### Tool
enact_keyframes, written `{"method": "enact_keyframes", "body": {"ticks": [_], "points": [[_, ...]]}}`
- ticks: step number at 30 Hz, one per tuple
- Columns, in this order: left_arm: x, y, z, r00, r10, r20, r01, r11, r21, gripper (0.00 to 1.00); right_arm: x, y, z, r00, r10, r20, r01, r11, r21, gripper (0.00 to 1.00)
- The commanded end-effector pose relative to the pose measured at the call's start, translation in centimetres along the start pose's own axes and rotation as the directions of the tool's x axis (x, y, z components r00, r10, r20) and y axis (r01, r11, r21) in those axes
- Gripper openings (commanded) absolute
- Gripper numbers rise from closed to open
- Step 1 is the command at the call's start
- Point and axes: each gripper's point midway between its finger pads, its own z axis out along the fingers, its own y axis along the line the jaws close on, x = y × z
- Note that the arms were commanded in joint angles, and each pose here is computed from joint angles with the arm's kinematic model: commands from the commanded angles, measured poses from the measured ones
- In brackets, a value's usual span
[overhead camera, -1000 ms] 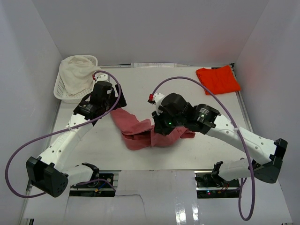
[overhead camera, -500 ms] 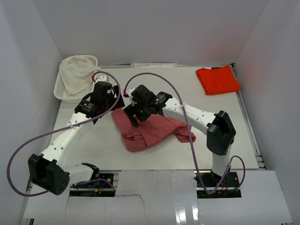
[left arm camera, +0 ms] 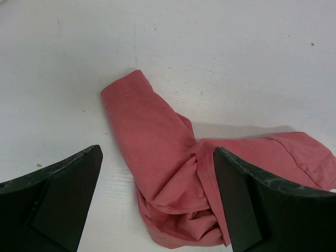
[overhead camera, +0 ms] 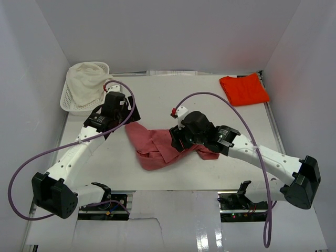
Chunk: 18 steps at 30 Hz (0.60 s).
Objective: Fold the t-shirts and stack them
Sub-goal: Flatten out the tshirt
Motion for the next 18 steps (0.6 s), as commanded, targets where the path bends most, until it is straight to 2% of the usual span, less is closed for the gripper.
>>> {"method": "enact_keyframes", "body": {"ticks": [1,8,10,14,16,18], "points": [[-0.1,0.2,-0.2,1.0,-0.003,0.014,0.003,1.0,0.015,0.98,4.0,1.4,0.8,0.996,0.031,-0.084,-0.033,0.999,-0.02,0.59],[0.1,1.5,0.5,1.0,-0.03,-0.006,0.03,0.999,0.015,0.98,7.1,2.6,1.9,0.991,-0.011,-0.134,0.009,1.0,-0.018,0.51],[0.5,1.6,0.8,0.998,-0.048,-0.043,0.05,0.997,0.06,0.98,7.6,3.0,2.3,0.989,-0.019,-0.148,0.016,1.0,-0.021,0.5],[0.9,4.1,2.0,0.989,-0.12,-0.089,0.125,0.991,0.056,0.98,8.2,4.1,3.0,0.985,-0.057,-0.162,0.055,0.998,-0.014,0.51],[0.8,4.7,2.0,0.984,-0.151,-0.094,0.158,0.985,0.072,0.98,8.7,4.6,3.6,0.982,-0.076,-0.175,0.075,0.997,-0.01,0.57],[0.8,5.1,2.2,0.98,-0.174,-0.099,0.183,0.98,0.081,0.98,8.6,4.7,4.0,0.98,-0.088,-0.176,0.089,0.996,0.001,0.58]]}}
